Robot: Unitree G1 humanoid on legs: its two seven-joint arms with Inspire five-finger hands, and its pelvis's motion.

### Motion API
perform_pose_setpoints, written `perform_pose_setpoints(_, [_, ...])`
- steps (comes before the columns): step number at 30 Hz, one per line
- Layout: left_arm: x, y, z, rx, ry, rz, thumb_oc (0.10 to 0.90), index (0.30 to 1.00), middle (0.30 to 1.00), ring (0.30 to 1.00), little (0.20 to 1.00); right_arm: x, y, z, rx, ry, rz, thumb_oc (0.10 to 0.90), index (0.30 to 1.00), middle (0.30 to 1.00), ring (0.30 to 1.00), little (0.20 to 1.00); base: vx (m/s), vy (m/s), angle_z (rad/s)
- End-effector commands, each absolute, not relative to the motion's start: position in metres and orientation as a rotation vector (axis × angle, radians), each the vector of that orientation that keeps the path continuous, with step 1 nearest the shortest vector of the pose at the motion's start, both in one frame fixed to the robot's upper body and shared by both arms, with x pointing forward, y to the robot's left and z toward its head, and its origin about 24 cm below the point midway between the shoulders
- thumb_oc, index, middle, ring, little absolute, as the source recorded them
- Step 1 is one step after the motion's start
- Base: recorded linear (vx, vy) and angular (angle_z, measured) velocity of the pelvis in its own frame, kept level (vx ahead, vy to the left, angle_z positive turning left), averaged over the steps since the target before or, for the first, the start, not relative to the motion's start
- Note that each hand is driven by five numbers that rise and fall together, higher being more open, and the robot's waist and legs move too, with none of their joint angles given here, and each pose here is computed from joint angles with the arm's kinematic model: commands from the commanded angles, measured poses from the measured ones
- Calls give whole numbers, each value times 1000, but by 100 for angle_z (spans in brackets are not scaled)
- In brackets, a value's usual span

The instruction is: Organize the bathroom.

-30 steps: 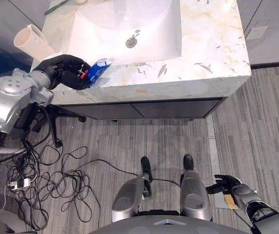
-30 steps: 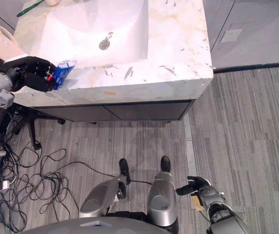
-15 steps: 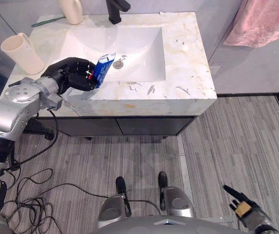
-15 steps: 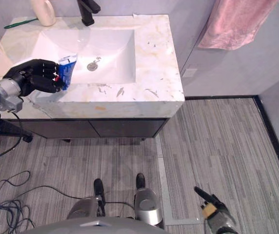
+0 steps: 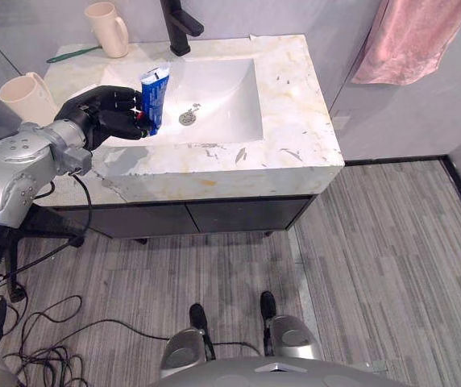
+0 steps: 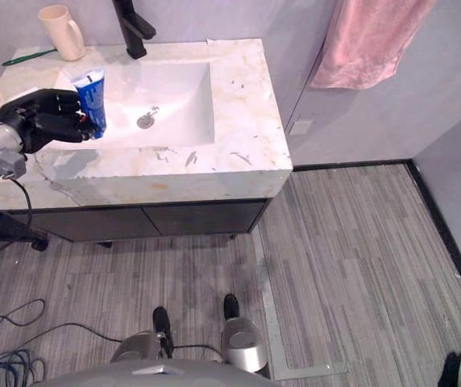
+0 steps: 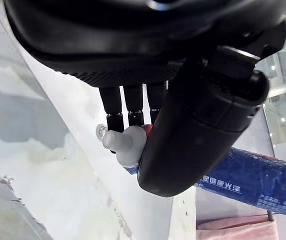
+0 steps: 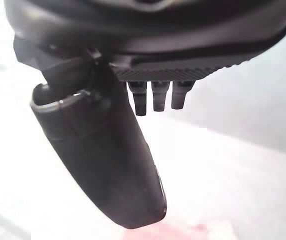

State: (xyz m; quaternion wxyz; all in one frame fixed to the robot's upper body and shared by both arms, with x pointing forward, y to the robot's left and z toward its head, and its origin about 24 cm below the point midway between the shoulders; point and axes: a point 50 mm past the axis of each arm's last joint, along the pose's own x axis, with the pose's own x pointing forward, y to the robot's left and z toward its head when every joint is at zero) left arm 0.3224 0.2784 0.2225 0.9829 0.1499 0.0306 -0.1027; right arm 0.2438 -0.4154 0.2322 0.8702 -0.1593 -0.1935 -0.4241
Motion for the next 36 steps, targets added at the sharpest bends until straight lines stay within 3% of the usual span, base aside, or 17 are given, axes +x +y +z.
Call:
perform_pose_setpoints(1, [322,264,322,255,-314,-201,400,300,300,300,300,256,-361,330,-650,-739,-693,800,900,900,900,900,0,0,0])
perform_pose_setpoints(6, [330,257,325,217,-315,-225,400,300,300,300,300,284,-300,359,-671,-820,-413,800,900,900,900,900,19,7,2])
perform_pose_setpoints(10, [342,245,325,189,-300,-265,400,300,300,300,300,313,-252,383,-490,-801,-192,800,900,900,900,900,65,4,7])
perform_pose_setpoints(21, [359,215,324,119,-251,-365,400,300,300,300,300,349,-198,378,165,-562,163,800,900,900,900,900,45,-17,8])
perform_pose_setpoints(25, [366,194,311,-57,-176,-412,400,300,300,300,300,355,-158,353,250,-407,341,800,900,900,900,900,41,-4,2])
perform_pose_setpoints(36, [372,168,304,-69,-164,-445,400,300,300,300,300,358,-125,323,259,-282,490,800,900,900,900,900,12,-3,0])
